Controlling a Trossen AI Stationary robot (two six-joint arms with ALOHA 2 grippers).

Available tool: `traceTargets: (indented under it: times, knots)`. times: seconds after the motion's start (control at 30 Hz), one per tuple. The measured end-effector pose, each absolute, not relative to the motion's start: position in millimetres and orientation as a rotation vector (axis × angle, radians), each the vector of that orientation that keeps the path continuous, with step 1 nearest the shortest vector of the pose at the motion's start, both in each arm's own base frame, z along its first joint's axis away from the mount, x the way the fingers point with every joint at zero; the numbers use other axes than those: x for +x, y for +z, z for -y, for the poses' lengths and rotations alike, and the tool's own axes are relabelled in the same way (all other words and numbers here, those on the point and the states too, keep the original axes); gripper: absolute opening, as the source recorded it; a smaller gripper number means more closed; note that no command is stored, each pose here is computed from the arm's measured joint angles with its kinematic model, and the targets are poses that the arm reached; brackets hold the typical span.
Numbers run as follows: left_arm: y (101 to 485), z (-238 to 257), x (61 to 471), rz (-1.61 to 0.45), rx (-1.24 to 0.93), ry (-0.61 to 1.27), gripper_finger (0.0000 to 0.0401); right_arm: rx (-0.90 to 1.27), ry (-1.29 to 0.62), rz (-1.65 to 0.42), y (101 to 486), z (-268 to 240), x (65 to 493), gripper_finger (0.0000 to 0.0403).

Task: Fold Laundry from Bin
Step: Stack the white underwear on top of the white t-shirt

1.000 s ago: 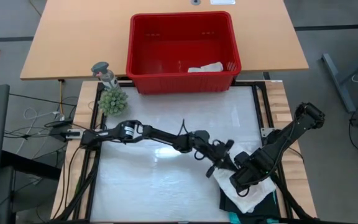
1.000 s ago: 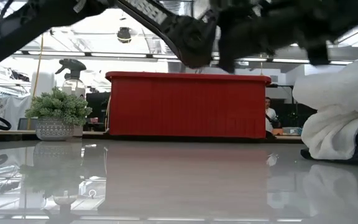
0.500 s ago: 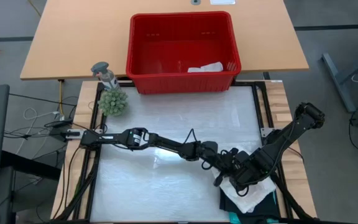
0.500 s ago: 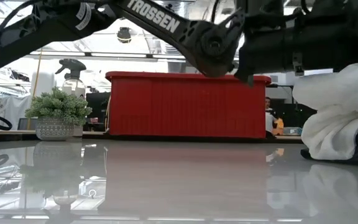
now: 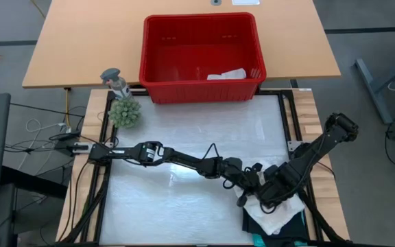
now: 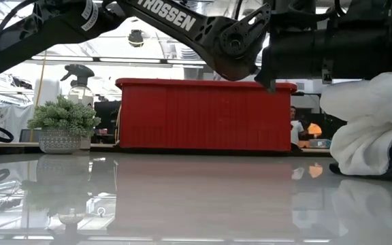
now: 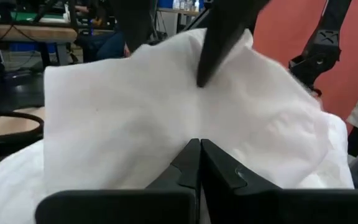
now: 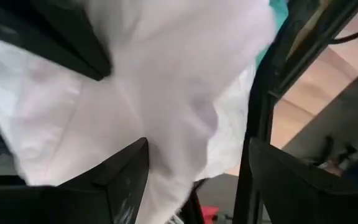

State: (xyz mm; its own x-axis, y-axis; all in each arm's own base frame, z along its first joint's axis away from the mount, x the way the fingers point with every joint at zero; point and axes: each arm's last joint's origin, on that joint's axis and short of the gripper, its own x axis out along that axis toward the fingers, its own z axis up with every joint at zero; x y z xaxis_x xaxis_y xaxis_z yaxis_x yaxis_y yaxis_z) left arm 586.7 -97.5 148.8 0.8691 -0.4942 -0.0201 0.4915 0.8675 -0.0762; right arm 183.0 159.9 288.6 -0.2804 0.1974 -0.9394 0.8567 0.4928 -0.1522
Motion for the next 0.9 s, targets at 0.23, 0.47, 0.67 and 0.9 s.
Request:
traceTargets:
  times: [0.23, 0.47, 0.67, 0.9]
  knots:
    - [145.9, 92.3, 587.2, -0.071, -0.079, -0.522, 0.0, 0.916, -0.825, -1.571, 325.5, -153.3, 182.5, 0.0297]
    - [152.8, 85.1, 586.7, -0.105, -0.19, -0.566, 0.0, 0.952, -0.818, -1.225, 350.6, -153.3, 183.1, 0.0297]
    - [198.6, 65.3, 578.7, -0.161, -0.302, -0.734, 0.0, 0.939, -0.875, -1.082, 336.5, -169.0, 170.3, 0.029]
    - [235.7, 34.5, 558.2, -0.366, -0.25, -0.738, 0.0, 1.007, -0.868, -0.939, 303.7, -194.3, 153.6, 0.0279]
